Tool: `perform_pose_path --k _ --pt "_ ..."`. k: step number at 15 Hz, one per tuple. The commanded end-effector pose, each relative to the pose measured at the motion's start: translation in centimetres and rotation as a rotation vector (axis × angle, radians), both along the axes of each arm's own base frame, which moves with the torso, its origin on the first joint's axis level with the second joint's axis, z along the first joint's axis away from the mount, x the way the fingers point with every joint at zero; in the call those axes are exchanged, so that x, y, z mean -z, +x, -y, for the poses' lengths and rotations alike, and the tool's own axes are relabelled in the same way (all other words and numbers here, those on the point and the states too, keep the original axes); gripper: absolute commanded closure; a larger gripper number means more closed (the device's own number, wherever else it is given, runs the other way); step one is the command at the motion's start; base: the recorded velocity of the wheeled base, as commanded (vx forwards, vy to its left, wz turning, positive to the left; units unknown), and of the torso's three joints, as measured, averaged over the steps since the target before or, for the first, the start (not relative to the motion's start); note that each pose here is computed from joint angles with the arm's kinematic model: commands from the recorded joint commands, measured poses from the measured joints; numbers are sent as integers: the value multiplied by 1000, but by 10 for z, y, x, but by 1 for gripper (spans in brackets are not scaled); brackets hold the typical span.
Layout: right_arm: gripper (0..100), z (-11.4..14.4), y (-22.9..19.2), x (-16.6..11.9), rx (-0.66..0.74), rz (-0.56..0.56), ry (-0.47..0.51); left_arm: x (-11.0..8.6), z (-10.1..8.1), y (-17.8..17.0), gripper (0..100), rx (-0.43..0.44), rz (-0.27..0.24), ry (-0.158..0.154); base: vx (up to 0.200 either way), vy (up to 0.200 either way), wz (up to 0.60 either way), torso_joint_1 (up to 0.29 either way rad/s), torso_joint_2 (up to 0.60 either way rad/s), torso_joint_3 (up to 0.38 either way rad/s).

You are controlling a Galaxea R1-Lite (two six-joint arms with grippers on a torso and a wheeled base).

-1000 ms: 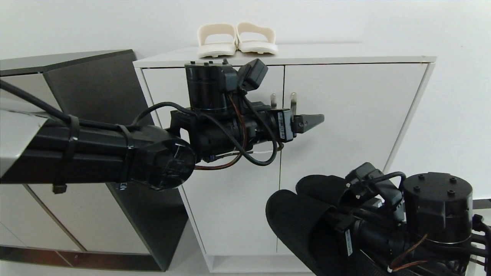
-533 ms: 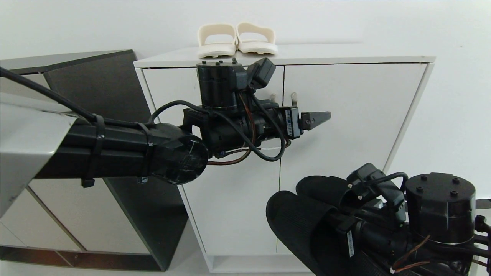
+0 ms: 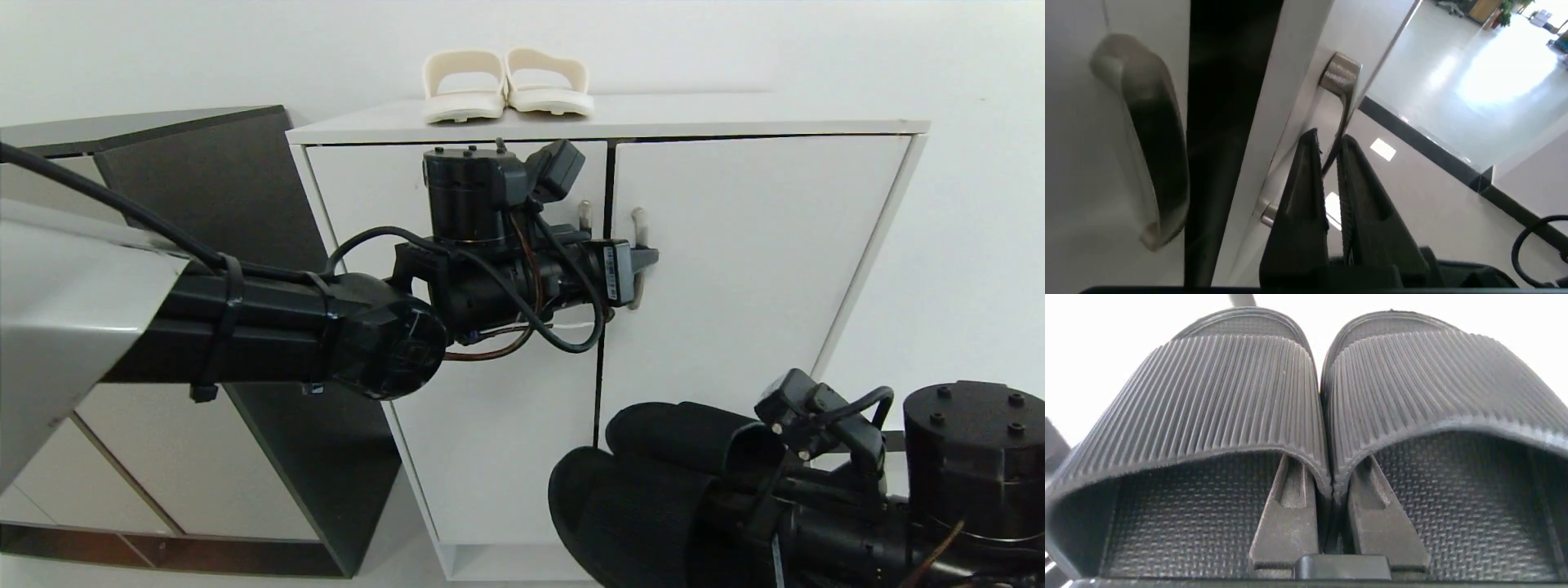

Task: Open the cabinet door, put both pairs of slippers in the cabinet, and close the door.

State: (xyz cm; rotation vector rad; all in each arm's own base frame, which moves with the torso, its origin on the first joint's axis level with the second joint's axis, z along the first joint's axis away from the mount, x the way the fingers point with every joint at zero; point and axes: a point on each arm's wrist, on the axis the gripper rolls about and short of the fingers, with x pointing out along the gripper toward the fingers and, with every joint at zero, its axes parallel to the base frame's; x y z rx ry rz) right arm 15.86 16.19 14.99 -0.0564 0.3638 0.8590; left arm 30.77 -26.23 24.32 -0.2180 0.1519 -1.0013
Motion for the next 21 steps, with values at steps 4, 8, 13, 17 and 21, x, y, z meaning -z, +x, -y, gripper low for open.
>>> perform_pose_path --k 4,8,13,17,21 --pt "100 16 -15 0 -94 -2 -30 7 0 -41 100 64 13 -15 0 0 0 0 0 0" --pt "100 16 -15 4 -99 -8 -46 5 -20 -71 100 80 23 -22 0 0 0 0 0 0" --pt "100 16 -14 8 -94 -20 -60 3 -70 -90 100 18 66 -64 0 0 0 0 0 0" --pt "100 14 -13 12 -101 -19 -85 -4 -64 -66 100 -16 81 -112 0 0 0 0 0 0" --pt "100 16 -14 14 -105 -13 -95 -7 -37 -25 100 -32 35 -140 0 0 0 0 0 0"
